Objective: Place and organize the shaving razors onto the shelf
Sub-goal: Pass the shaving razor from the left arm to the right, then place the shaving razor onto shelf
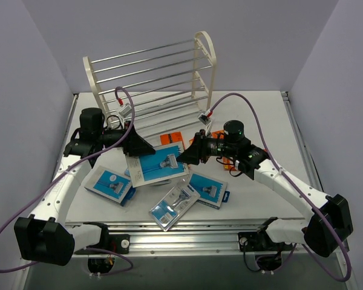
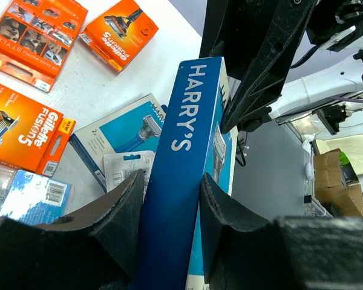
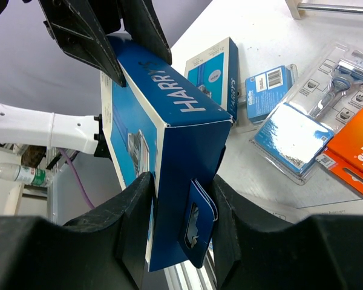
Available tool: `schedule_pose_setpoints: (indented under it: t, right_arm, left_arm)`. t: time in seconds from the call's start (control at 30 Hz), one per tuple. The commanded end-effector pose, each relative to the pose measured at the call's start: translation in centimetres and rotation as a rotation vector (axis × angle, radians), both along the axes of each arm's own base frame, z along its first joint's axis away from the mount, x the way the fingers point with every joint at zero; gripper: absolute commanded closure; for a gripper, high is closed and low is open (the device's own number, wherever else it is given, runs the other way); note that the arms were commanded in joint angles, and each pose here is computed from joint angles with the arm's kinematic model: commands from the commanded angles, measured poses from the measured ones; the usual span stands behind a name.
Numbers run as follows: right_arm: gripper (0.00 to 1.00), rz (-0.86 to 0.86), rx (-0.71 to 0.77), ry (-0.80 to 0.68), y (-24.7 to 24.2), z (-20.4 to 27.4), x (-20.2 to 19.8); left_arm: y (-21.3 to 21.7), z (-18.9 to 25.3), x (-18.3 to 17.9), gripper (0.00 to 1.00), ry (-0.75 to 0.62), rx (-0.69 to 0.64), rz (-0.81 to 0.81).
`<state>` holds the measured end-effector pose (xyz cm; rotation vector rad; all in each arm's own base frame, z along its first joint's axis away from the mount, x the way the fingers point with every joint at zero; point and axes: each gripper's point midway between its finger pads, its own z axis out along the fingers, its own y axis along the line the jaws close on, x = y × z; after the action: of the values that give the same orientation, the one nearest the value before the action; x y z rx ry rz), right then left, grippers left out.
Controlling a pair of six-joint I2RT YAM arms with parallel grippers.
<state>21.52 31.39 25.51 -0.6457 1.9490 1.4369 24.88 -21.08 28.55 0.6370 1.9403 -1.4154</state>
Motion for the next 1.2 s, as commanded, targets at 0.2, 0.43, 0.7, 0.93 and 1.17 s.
schedule_pose_setpoints:
  t: [0.2, 0.43, 0.7, 0.93, 1.17]
  right_arm:
    - [1.00, 0.188, 0.075, 0.021, 2.7, 1.9, -5.8]
    - [1.00, 0.080, 0.093, 0.066, 1.7, 1.0, -3.1]
    - [1.00, 0.017, 0.080, 0.091, 0.4, 0.2, -1.9]
    - [1.00, -0.075, 0.050, 0.133, -0.6, -0.9, -0.8]
    - [1.00, -0.268, 0.085, 0.192, -2.5, 0.4, 2.8]
  left_arm:
    - [2.6, 0.5, 7.3, 0.78, -0.162, 0.118, 0.360]
    - [4.3, 0.0, 8.2, 0.40, -0.180, 0.195, 0.465]
    - [5.6, -0.2, 8.7, 0.22, -0.192, 0.247, 0.540]
    - [7.1, 0.7, 8.8, 0.21, -0.239, 0.280, 0.640]
    - [7.8, 1.8, 8.3, 0.21, -0.285, 0.282, 0.696]
